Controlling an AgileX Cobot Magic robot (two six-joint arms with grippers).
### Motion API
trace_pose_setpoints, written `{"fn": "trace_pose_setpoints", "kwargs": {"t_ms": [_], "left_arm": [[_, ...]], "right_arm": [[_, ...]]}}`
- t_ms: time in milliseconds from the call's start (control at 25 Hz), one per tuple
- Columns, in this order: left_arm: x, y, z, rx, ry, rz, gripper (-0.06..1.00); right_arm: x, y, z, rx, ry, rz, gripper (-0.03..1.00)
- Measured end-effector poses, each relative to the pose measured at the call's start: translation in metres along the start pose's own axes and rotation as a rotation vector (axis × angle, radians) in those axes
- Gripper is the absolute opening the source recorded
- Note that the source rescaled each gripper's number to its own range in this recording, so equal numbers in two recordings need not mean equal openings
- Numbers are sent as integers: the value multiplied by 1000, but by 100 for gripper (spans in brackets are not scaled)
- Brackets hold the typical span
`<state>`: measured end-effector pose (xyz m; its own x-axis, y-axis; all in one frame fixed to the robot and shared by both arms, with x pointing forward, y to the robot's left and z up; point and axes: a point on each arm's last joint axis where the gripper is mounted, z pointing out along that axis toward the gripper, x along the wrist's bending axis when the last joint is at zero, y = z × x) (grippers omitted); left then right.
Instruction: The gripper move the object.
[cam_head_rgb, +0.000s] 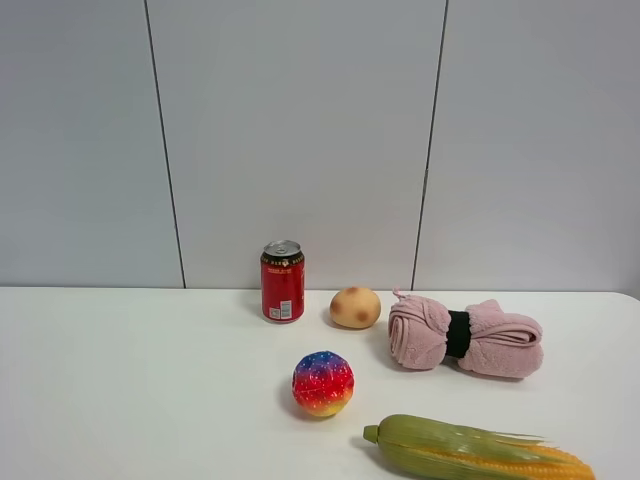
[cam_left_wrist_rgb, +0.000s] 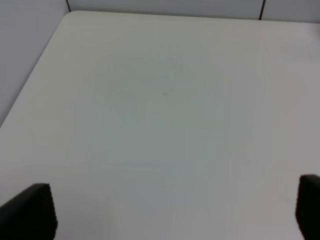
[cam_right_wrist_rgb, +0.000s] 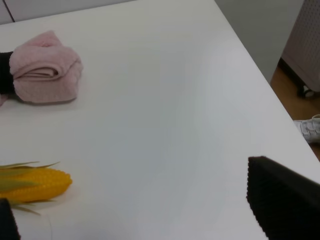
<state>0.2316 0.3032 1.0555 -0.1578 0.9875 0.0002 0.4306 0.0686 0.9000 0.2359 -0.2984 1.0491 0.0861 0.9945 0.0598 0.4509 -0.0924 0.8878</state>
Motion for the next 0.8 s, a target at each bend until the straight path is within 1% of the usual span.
{"fn": "trace_pose_setpoints", "kwargs": {"t_ms": [800], "left_arm": [[0,0,0,0,0,0,100]], "right_arm": [[0,0,0,0,0,7,89]]}}
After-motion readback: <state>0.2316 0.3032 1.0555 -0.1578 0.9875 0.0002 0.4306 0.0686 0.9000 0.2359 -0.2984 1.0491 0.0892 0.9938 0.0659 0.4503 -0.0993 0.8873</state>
